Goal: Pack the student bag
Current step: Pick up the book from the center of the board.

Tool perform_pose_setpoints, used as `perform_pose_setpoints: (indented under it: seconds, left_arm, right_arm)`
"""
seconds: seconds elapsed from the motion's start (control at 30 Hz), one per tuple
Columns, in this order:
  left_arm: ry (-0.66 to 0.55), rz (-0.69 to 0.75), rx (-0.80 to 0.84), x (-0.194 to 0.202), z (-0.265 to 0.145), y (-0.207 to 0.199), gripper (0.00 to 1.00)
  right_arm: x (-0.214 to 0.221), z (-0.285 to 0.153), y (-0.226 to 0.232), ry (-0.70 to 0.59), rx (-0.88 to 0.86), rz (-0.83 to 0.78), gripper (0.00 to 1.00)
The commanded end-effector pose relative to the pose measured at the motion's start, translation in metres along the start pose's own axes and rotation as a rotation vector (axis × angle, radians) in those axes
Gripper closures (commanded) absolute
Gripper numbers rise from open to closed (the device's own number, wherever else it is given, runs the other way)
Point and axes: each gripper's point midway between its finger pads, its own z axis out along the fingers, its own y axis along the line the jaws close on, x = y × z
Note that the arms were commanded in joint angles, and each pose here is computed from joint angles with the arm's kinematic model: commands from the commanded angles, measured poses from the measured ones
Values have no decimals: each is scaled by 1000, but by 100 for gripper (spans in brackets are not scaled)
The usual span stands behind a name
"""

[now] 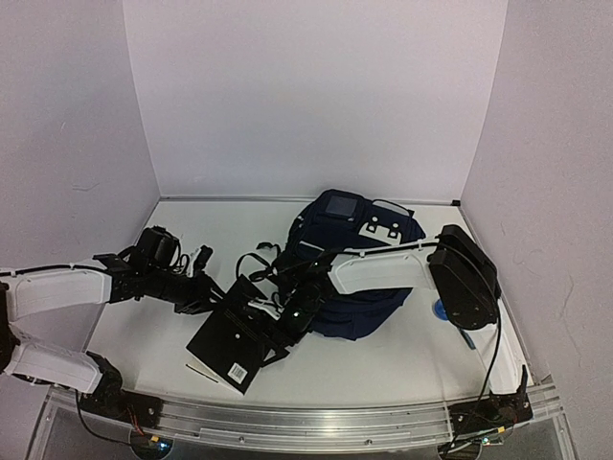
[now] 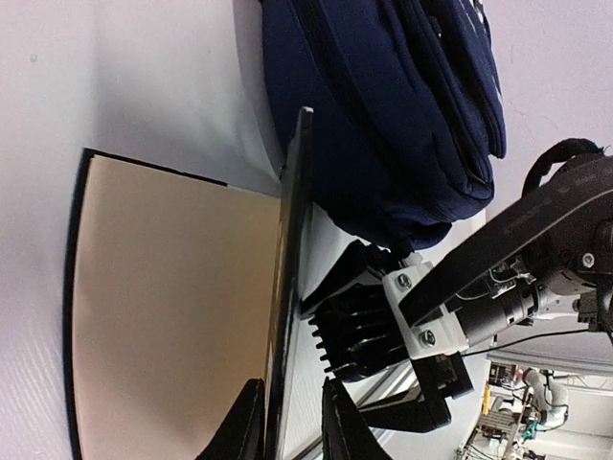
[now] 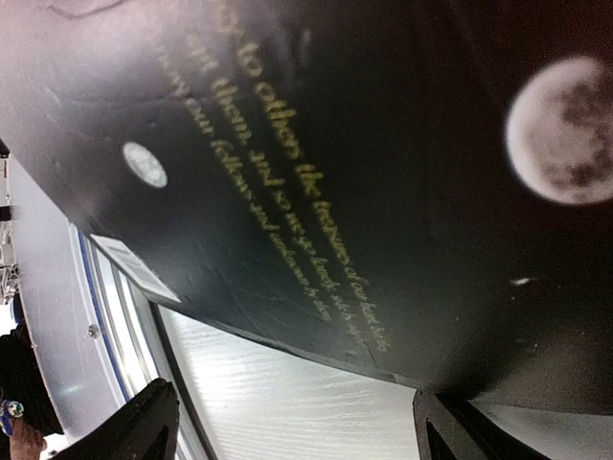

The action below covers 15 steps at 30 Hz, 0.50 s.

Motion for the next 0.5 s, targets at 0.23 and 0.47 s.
perform_pose_setpoints:
  seconds: [0.23,0.47]
  left_arm:
    - [88,-15,60,12,22,-2,85]
    - [-68,62,18,-8,-14,-15,100]
  right_arm:
    - [-14,-2,-20,-44,72,-32,15]
    - [-42,-52,0,-154,-17,-1,13]
